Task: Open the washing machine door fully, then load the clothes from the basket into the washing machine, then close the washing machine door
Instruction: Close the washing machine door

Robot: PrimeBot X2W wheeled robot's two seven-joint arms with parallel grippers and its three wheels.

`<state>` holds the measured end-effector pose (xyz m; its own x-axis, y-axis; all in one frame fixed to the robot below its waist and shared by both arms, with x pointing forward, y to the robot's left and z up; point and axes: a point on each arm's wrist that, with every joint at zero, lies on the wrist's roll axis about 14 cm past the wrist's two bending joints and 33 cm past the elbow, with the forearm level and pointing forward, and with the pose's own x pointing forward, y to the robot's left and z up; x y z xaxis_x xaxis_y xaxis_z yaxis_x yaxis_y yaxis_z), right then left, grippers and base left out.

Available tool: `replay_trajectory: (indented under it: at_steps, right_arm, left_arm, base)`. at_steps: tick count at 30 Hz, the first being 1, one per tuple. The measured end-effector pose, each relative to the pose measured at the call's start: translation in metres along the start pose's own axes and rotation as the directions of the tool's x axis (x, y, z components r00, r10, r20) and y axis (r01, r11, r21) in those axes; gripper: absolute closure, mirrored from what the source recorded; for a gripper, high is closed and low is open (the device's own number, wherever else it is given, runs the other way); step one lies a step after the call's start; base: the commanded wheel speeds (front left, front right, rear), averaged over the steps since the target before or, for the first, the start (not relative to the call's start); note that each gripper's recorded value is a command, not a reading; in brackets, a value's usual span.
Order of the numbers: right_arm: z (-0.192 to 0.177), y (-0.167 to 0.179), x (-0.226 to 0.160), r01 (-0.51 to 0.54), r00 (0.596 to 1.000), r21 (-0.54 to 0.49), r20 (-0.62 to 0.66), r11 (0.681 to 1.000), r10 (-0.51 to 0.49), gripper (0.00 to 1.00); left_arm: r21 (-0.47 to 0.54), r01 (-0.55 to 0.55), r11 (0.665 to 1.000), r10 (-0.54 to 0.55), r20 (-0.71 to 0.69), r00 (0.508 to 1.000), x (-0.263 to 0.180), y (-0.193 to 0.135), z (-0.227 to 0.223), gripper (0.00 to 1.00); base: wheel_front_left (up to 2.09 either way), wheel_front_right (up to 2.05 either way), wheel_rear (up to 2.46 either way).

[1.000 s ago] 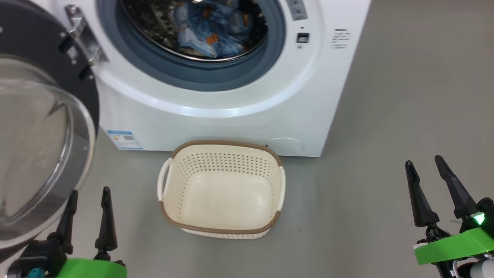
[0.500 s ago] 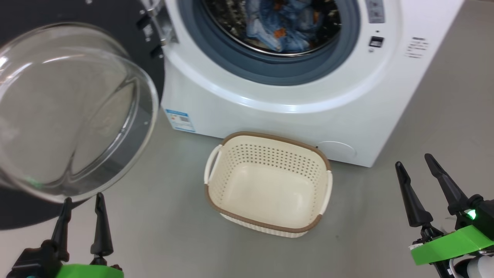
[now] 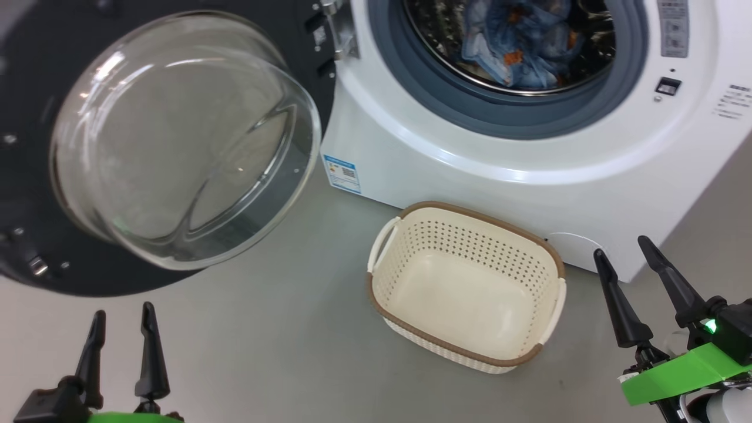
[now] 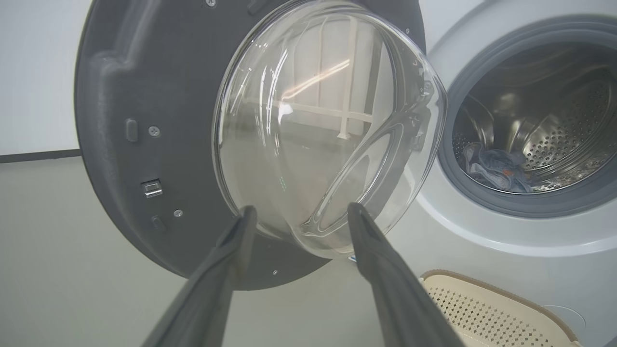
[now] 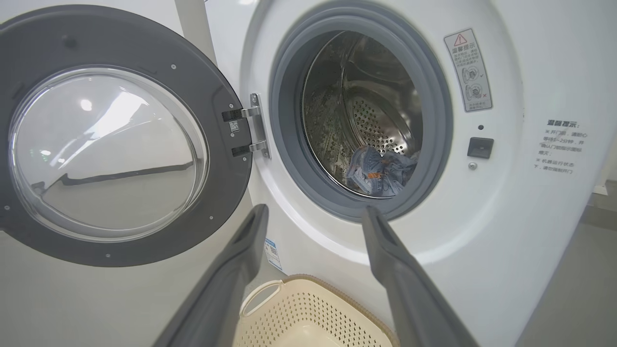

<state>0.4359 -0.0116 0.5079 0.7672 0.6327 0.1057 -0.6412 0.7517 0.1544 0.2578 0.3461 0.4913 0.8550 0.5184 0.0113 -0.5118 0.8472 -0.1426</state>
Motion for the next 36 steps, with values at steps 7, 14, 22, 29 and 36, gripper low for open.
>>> replay_trajectory:
  at_steps: [7,14,22,29,36]
  right_arm:
    - [-0.003,0.016,0.012,-0.052,0.999,0.006,-0.004,0.999,0.052,0.0]
    - [-0.008,0.031,0.016,-0.098,0.995,0.014,-0.019,0.995,0.099,0.0]
    - [-0.007,0.039,0.02,-0.123,0.992,0.018,-0.017,0.992,0.124,0.0]
    - [-0.007,0.039,0.019,-0.124,0.992,0.014,-0.02,0.992,0.124,0.0]
    - [-0.004,0.038,0.018,-0.119,0.993,0.011,-0.014,0.993,0.119,0.0]
  left_arm:
    - [0.005,-0.055,0.998,0.055,0.015,0.998,-0.014,0.019,0.006,0.0]
    - [0.001,-0.111,0.994,0.111,0.025,0.993,-0.026,0.035,0.009,0.0]
    - [-0.006,-0.14,0.99,0.14,0.043,0.989,-0.031,0.042,0.015,0.0]
    - [-0.013,-0.145,0.989,0.145,0.046,0.988,-0.033,0.044,0.015,0.36]
    - [-0.04,-0.156,0.987,0.16,0.124,0.979,-0.027,0.053,0.04,1.0]
  base:
    - [0.0,0.0,0.0]
    - [0.0,0.0,0.0]
    - [0.0,0.0,0.0]
    - [0.0,0.0,0.0]
    - [0.0,0.0,0.0]
